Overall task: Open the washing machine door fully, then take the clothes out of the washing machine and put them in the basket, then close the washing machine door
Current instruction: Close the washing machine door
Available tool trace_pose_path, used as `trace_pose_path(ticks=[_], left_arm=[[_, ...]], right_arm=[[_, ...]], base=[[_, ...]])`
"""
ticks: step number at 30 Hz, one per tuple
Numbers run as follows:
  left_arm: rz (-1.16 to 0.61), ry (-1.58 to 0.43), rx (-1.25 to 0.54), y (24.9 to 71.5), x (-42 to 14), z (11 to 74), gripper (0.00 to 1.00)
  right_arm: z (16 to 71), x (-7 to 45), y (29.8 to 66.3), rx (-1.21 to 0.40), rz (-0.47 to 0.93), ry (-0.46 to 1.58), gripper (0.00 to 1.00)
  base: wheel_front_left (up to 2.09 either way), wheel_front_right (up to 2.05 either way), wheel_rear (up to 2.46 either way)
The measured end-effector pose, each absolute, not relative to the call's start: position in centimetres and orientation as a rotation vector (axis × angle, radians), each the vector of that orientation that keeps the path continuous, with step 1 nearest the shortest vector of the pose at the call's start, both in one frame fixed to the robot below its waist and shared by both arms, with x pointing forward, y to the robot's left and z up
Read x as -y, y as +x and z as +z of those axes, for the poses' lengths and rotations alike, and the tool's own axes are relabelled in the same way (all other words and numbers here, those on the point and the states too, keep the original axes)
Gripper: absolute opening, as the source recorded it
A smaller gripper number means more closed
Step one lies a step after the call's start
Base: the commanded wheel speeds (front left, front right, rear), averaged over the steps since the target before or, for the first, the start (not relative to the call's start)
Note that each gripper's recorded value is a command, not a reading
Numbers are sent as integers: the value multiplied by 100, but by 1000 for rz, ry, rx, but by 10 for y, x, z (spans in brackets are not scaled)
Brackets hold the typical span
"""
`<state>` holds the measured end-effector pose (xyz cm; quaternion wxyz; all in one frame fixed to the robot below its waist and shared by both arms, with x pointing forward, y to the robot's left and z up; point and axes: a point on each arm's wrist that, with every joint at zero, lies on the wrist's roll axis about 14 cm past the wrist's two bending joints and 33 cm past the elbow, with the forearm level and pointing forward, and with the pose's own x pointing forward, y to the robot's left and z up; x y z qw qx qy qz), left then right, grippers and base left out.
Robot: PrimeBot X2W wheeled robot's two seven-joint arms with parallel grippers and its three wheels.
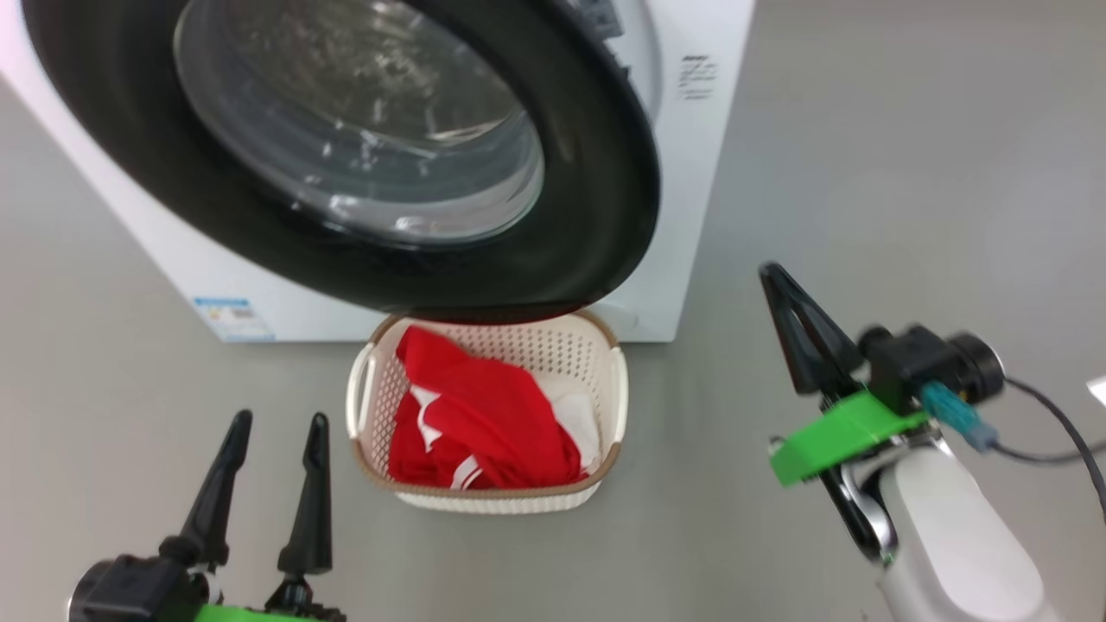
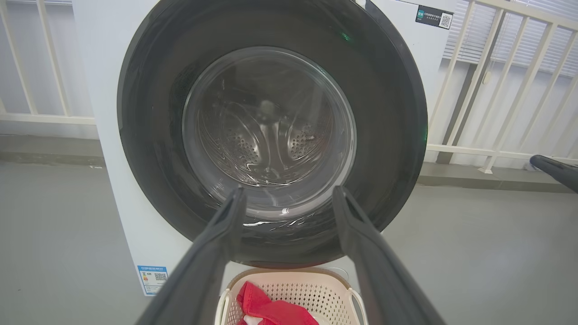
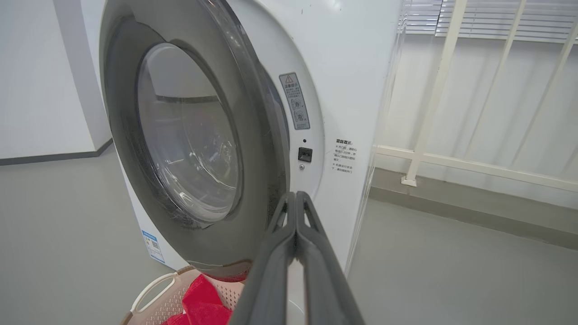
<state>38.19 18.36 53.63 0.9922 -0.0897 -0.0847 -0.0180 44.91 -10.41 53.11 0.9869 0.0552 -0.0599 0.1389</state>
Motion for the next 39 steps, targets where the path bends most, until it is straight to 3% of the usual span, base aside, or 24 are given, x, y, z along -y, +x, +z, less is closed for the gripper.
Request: trace_pose_path(ticks=[7, 15, 30, 39], left_arm=[[-8, -177, 145, 391, -194, 527, 100], [39, -177, 104, 394, -208, 512, 100], [63, -173, 51, 413, -219, 490, 100], [69, -167, 14, 420, -222, 475, 100]], right_arm=[[536, 46, 487, 118, 441, 90, 0], [528, 16, 520, 91, 525, 67, 0], [528, -5, 577, 114, 564, 85, 0], [530, 12, 613, 127, 490, 149, 0]], base=[[0, 0, 0], [0, 0, 0], [0, 0, 0], [0, 0, 0]])
